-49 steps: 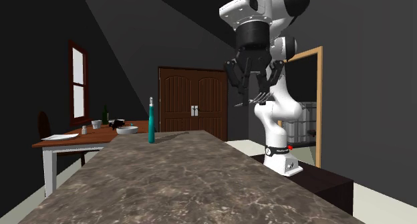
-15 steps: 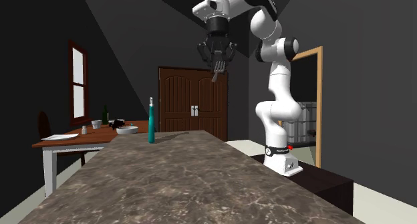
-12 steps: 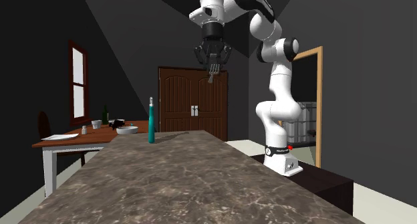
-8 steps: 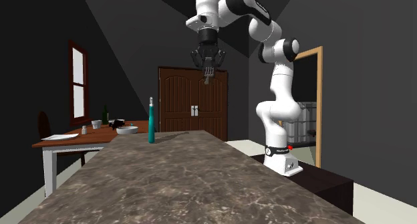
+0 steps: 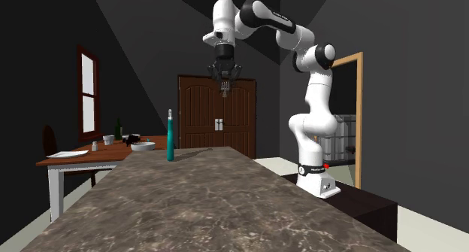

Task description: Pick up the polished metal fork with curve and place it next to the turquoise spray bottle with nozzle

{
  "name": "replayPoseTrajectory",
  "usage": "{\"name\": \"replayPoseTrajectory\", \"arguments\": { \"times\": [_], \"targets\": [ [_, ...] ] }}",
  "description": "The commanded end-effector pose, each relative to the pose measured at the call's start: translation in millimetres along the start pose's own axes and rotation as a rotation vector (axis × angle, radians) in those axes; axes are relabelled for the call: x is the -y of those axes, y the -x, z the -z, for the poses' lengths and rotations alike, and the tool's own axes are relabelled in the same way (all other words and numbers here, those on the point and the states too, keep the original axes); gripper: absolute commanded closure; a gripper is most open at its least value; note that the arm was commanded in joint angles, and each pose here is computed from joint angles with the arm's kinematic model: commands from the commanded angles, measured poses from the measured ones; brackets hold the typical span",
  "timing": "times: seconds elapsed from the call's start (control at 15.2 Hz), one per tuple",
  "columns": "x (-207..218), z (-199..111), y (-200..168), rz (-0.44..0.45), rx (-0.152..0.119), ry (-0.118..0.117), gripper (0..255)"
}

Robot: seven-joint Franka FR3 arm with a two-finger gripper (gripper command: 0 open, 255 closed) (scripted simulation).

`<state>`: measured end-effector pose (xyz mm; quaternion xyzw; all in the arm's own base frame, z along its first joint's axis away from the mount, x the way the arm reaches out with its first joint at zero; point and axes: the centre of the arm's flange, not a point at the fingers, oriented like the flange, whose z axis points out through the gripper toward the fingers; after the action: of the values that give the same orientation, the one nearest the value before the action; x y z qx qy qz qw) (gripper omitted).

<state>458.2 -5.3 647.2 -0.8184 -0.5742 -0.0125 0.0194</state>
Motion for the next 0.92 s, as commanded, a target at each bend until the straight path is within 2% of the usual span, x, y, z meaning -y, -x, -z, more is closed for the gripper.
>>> {"name": "replayPoseTrajectory", "arguments": {
  "times": [0.0, 0.66, 0.86],
  "targets": [
    [-9.5, 1.8, 26.8, 0.001, 0.000, 0.000, 255],
    [-48.4, 8.3, 152.8, 0.001, 0.000, 0.000, 255],
    [-50.0, -2.1, 158.0, 0.001, 0.000, 0.000, 255]
  ]
}}
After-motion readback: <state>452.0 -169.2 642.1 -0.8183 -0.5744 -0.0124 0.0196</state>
